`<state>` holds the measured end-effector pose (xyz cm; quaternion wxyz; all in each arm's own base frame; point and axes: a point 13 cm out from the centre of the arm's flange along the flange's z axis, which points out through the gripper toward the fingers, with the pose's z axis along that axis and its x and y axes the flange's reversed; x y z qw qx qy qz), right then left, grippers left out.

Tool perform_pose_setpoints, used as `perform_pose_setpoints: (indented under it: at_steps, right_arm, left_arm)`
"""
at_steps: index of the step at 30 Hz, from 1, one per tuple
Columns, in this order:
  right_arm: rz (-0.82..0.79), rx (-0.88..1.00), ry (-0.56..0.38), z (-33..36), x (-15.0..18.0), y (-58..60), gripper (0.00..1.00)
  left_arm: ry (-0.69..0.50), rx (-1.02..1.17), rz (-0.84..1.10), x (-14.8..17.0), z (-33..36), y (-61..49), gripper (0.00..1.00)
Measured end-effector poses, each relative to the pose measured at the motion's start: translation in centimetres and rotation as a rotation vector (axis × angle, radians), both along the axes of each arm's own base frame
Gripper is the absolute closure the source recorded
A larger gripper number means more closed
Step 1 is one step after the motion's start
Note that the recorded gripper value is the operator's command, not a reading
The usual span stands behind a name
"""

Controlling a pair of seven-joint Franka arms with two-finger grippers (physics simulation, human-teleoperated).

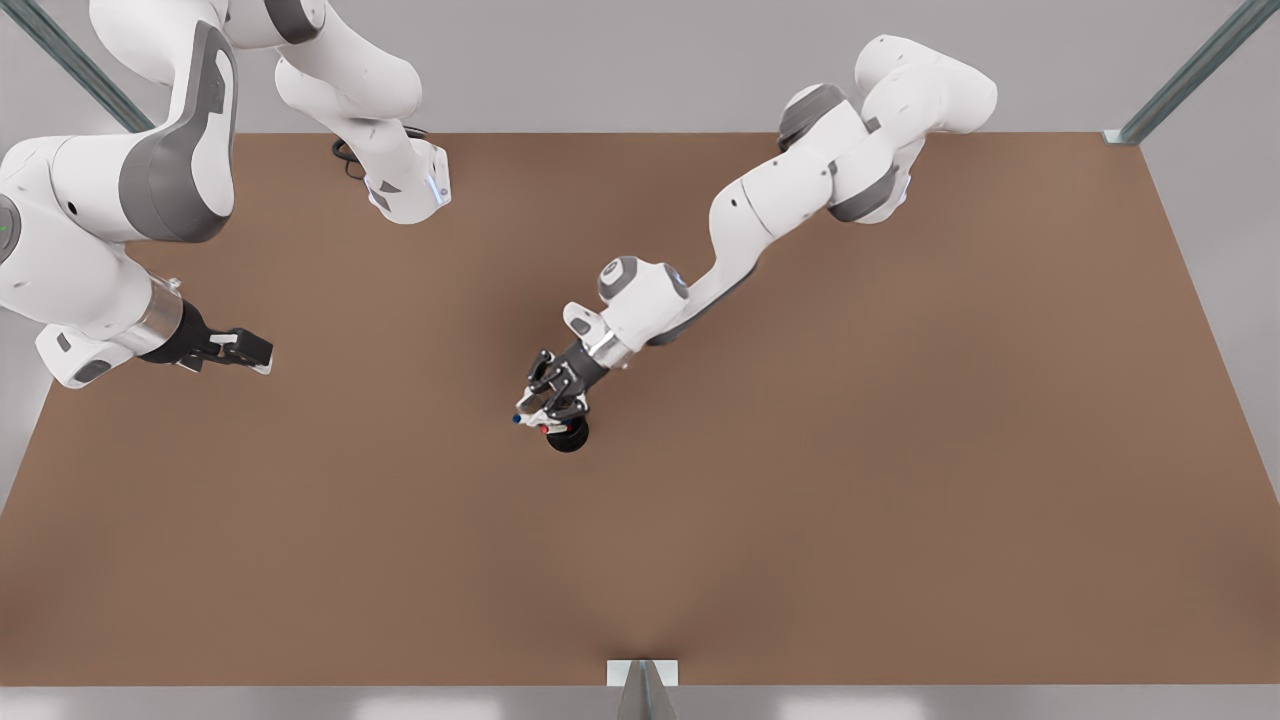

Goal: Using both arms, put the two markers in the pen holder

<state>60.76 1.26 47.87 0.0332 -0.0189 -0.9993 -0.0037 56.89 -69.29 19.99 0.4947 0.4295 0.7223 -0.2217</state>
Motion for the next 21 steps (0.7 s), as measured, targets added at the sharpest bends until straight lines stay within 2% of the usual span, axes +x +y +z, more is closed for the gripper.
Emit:
perform_pose_setpoints:
  at_steps: [3, 4, 6, 7, 8, 10, 12, 16, 18, 21]
  right_arm:
    - [0.004, 0.0, 0.0, 0.0, 0.0, 0.0, 0.0]
    - [0.005, 0.0, 0.001, 0.0, 0.0, 0.0, 0.0]
    - [0.007, 0.001, 0.001, 0.0, 0.0, -0.1, 0.0]
    - [0.008, 0.001, 0.001, 0.0, 0.0, -0.1, 0.0]
    - [0.009, 0.001, 0.001, 0.0, 0.0, -0.1, 0.0]
    - [0.007, 0.002, 0.002, -0.1, 0.0, -0.4, 0.0]
    - [0.007, 0.002, 0.002, -0.1, 0.0, -0.5, 0.0]
    - [0.011, 0.003, 0.001, 0.0, 0.0, -0.5, 0.0]
    - [0.012, 0.003, 0.001, 0.0, 0.0, -0.5, 0.0]
    - [0.013, 0.003, 0.0, 0.0, 0.0, -0.4, 0.0]
  left_arm:
    - [0.001, -0.013, 0.004, 0.3, 0.7, 0.0, 0.0]
    - [0.009, -0.023, 0.014, 1.5, 1.8, 0.7, 0.0]
    - [0.035, -0.053, 0.035, 8.0, 8.9, 5.6, 0.0]
    - [0.026, -0.015, 0.026, 11.8, 12.8, 9.7, 0.0]
    - [0.001, 0.072, -0.007, 14.1, 16.1, 13.2, 0.0]
    - [0.024, 0.276, -0.022, 17.4, 21.5, 22.9, 0.0]
    - [0.158, 0.465, 0.056, 19.3, 24.2, 36.0, 0.0]
    - [0.451, 0.736, 0.225, 14.2, 27.6, 52.0, 0.0]
    - [0.565, 0.762, 0.327, 11.2, 30.0, 57.5, 0.0]
    - [0.717, 0.783, 0.403, 8.0, 29.5, 60.1, 0.0]
